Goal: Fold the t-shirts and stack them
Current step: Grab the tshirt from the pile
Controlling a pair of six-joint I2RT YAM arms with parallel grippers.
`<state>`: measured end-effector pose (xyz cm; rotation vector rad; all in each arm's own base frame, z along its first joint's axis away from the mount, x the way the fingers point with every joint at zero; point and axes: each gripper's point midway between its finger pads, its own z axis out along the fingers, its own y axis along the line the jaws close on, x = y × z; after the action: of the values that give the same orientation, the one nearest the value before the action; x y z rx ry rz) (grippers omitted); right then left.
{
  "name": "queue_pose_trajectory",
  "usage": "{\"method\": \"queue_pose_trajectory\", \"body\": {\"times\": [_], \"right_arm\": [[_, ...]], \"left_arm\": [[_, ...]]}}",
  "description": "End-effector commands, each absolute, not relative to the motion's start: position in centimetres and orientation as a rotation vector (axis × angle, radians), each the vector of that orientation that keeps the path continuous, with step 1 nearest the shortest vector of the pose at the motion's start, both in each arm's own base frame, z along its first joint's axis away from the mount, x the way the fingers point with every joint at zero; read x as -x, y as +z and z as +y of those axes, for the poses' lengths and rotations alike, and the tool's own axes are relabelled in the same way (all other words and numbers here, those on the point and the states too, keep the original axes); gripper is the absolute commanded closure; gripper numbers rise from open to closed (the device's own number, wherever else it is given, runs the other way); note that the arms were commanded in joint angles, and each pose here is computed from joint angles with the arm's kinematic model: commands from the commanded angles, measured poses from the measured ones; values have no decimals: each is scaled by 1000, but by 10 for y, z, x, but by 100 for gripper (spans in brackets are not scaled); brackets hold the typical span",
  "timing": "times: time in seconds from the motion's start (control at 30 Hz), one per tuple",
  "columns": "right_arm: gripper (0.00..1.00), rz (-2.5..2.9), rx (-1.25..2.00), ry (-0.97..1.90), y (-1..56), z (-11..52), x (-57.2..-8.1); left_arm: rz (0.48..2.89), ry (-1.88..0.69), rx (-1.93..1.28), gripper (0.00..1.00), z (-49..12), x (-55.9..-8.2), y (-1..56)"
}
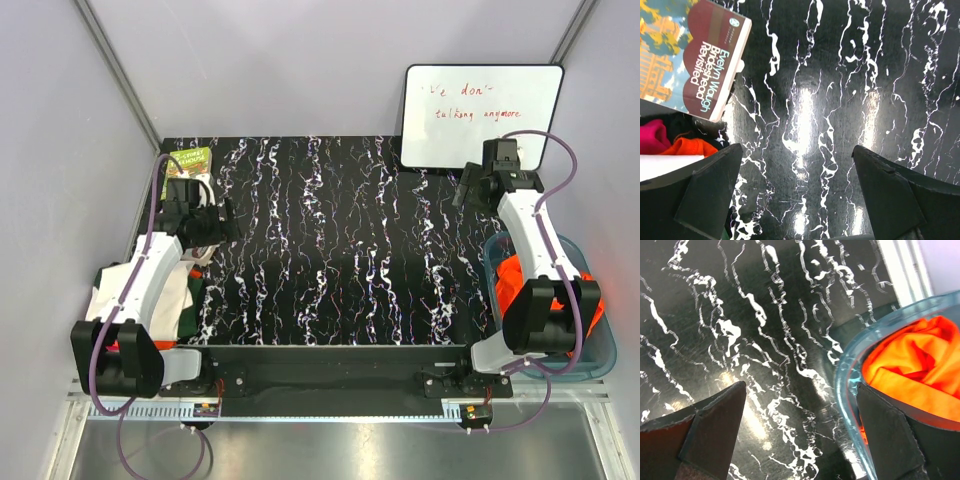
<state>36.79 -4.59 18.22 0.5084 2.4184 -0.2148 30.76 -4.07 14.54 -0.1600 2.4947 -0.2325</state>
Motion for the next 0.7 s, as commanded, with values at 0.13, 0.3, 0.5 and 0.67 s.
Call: {"method": "queue_pose_trajectory", "body": {"times": [0.13, 0.3, 0.5, 0.67], "right_arm": [[0, 2341, -623, -474, 209, -82, -356], [0, 2330, -954, -595, 200, -130, -313], [0, 2367, -1353, -501, 156, -156, -258], [0, 2464, -1628, -549, 104, -165, -212]], "left_arm": [[2449, -307, 96, 1, -52, -327, 161], [2479, -340, 98, 1, -57, -328, 152], [2500, -393, 99, 1, -65, -329, 143], [2509, -445, 98, 1, -72, -332, 140]]}}
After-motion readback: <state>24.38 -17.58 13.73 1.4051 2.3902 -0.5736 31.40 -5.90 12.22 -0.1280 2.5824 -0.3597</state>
